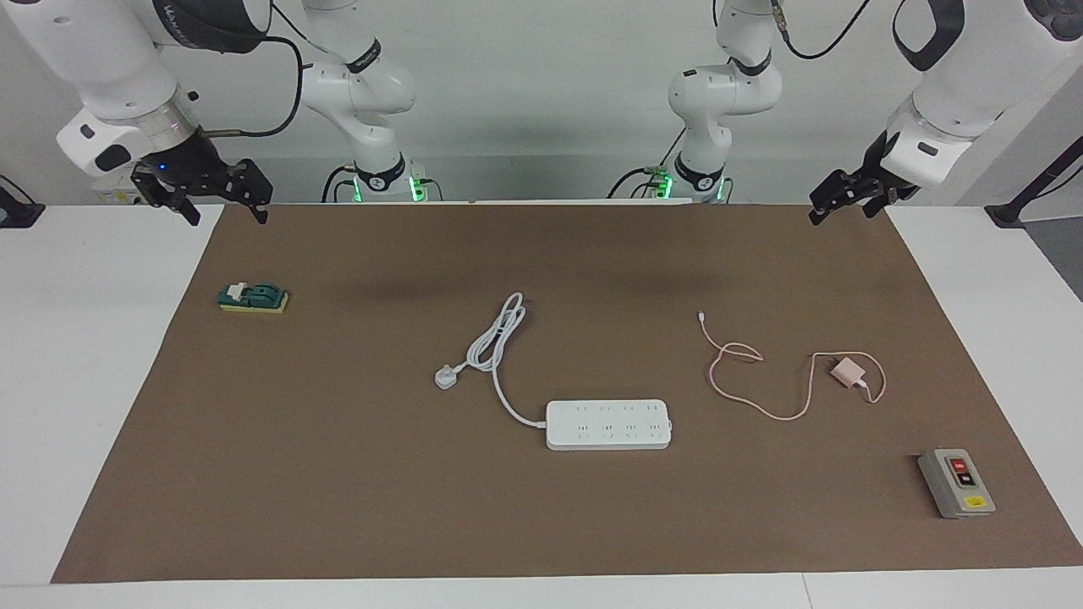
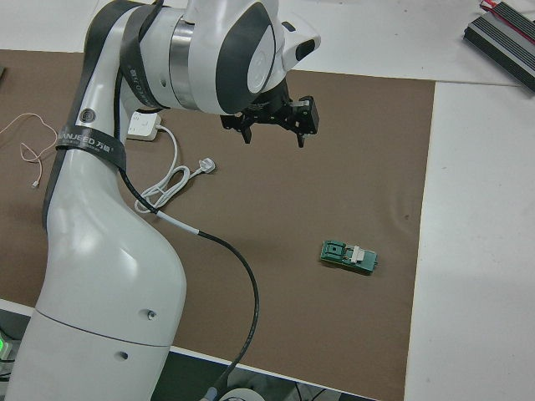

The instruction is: Unplug charger and place it aside

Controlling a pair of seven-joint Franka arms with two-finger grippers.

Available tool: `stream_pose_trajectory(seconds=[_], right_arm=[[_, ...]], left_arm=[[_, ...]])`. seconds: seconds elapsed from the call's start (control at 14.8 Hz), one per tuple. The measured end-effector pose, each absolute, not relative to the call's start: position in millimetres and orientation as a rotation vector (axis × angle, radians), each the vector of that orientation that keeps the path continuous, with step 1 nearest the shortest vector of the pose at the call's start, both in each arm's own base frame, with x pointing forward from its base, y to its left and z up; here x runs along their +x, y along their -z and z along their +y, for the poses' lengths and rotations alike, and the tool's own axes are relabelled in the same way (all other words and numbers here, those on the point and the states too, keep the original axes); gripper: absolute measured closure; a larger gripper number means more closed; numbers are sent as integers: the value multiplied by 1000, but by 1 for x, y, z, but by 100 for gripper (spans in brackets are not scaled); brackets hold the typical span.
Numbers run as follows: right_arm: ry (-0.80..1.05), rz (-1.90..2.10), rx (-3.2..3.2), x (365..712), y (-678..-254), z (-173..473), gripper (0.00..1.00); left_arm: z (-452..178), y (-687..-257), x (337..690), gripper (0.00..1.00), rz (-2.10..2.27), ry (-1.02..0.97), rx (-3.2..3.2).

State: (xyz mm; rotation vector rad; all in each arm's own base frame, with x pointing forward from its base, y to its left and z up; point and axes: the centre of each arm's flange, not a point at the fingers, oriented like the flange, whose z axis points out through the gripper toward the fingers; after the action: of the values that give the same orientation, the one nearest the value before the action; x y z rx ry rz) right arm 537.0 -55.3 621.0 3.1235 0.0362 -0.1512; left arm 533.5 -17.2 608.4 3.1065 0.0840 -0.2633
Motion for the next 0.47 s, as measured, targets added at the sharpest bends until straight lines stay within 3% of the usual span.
stream_pose_trajectory(seconds=[0.47], right_arm=[[138, 52, 3123, 536, -624, -49, 0]], left_arm=[[-34, -602, 538, 0, -49, 263, 3105]])
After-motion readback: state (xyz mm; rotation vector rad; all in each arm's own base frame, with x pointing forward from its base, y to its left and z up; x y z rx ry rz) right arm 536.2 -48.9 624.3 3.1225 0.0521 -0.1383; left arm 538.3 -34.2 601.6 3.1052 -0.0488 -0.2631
